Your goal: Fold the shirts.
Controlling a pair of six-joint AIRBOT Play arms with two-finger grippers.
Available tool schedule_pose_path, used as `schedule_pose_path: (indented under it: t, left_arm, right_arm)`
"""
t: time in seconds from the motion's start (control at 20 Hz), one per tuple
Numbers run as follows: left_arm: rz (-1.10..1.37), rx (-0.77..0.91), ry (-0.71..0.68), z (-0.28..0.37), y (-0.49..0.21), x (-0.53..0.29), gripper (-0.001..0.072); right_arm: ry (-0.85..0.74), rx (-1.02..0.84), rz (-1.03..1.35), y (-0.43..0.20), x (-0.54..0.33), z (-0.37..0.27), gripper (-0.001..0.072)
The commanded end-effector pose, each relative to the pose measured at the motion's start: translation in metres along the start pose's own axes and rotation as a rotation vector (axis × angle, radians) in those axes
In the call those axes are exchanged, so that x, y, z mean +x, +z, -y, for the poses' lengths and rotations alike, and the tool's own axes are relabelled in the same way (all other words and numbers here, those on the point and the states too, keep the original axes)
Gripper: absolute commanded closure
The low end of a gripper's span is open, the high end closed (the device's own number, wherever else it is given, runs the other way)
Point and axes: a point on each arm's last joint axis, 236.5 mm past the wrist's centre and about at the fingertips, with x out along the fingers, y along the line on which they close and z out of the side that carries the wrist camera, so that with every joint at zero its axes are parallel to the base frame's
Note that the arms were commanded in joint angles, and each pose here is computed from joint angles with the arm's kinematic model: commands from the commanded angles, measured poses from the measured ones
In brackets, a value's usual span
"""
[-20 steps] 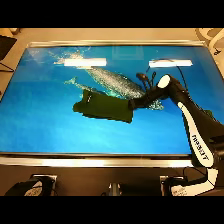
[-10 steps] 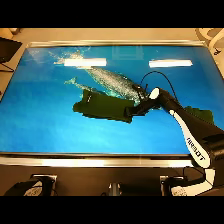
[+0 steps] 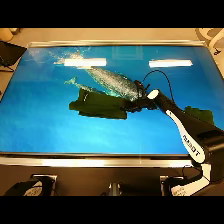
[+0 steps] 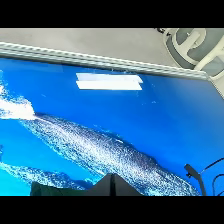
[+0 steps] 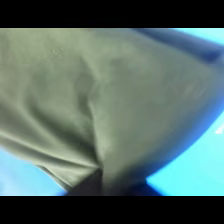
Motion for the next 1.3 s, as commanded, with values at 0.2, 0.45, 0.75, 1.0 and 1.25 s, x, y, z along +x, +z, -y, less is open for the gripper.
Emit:
schedule_pose_path:
  t: [0.2,0.45,0.75,1.0,1.25]
  left_arm:
    - [-0.001,-0.011,0.002,-0.001,0.000,0.000,0.0681]
    - [-0.006,0.003,0.019,-0.005,-0.001,0.001,0.0681]
    - [-0.007,0.008,0.026,-0.007,-0.001,0.000,0.0681]
    - [-0.009,0.008,0.024,-0.007,-0.002,0.000,0.0681]
    - [-0.003,0.006,0.015,-0.003,-0.001,-0.002,0.0681]
  right_arm:
    - [0.415,-0.056,0.299,0.083,-0.050,-0.080,0.0692]
    - [0.670,-0.123,0.604,0.162,-0.213,-0.105,0.0691]
    - [0.304,-0.084,0.643,0.149,-0.322,0.006,0.0691]
    - [-0.047,0.006,0.677,0.105,-0.405,0.123,0.0691]
    - [-0.180,0.112,0.700,0.065,-0.452,0.189,0.0690]
